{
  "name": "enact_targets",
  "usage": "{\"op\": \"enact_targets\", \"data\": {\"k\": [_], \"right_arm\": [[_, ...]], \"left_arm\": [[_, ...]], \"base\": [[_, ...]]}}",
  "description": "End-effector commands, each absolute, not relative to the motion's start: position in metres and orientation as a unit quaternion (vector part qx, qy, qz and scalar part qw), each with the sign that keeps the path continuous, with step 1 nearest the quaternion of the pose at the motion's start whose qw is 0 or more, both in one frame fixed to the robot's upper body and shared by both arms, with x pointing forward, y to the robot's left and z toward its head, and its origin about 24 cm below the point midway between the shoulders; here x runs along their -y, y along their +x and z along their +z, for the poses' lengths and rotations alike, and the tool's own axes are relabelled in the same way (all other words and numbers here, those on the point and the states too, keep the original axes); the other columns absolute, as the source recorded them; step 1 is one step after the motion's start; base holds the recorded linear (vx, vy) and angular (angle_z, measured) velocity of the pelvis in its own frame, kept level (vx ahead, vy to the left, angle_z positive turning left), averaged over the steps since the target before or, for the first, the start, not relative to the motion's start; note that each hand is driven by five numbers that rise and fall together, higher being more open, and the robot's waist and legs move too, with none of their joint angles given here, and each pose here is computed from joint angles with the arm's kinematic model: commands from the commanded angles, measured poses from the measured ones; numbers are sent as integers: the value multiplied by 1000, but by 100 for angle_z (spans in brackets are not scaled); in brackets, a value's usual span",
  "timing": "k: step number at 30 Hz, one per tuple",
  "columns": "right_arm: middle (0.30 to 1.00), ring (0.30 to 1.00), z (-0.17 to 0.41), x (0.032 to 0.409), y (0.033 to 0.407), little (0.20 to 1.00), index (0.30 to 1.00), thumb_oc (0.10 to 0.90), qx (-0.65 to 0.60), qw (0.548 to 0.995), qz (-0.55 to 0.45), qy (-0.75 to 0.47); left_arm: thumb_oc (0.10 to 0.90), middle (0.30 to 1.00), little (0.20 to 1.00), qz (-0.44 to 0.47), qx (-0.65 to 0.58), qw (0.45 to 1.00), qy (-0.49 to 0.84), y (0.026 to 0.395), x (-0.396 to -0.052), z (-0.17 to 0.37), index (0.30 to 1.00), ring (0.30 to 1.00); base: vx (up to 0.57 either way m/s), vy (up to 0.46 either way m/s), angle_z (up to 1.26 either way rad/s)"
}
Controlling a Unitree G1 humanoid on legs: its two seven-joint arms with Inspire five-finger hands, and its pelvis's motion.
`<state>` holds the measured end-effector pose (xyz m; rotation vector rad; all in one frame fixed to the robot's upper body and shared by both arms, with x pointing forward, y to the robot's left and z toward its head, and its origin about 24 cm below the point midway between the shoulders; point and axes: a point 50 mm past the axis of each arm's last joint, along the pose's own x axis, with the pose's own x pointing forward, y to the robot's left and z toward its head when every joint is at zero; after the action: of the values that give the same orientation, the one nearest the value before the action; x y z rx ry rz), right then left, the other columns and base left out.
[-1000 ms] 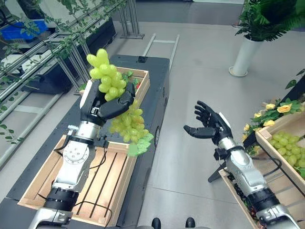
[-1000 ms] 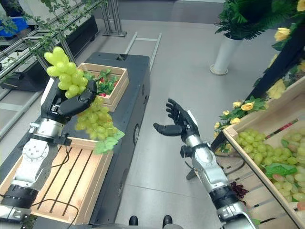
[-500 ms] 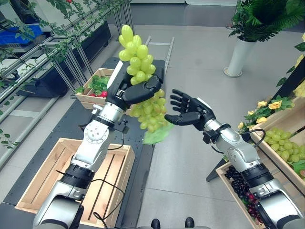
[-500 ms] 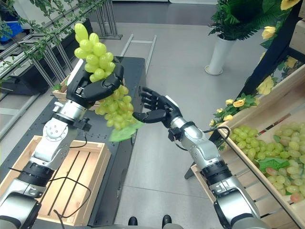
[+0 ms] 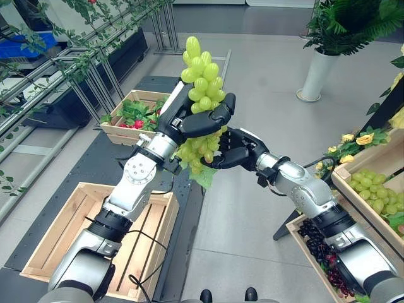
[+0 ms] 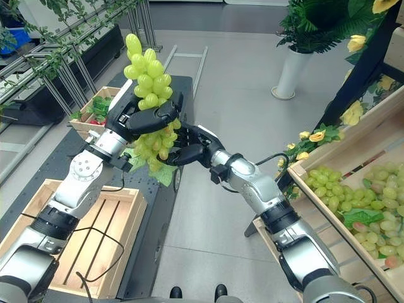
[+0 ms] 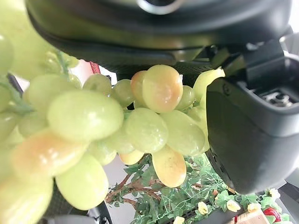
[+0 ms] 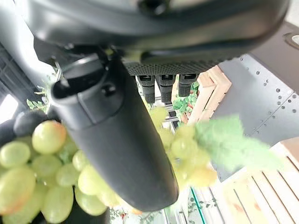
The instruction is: Pick up the fruits from the basket on one side to the basket on the other side
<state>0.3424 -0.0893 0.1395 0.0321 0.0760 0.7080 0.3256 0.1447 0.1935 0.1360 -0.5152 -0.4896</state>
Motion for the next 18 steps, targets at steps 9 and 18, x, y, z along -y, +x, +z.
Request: {"op": "enact_targets", "data": {"k": [9,18], "right_arm": [[900,900,198,55,361,900,900,800,52,919,385,75],[900,900,224,44,356,900,900,800,142,890,408,144]], "left_arm": [[400,300,300,-262,329,907,19,339,-121,242,300,300],[400,300,300,-267,309,913,-21,343,-118,234,300,300]], "base": [[0,0,0],[0,0,0]]}}
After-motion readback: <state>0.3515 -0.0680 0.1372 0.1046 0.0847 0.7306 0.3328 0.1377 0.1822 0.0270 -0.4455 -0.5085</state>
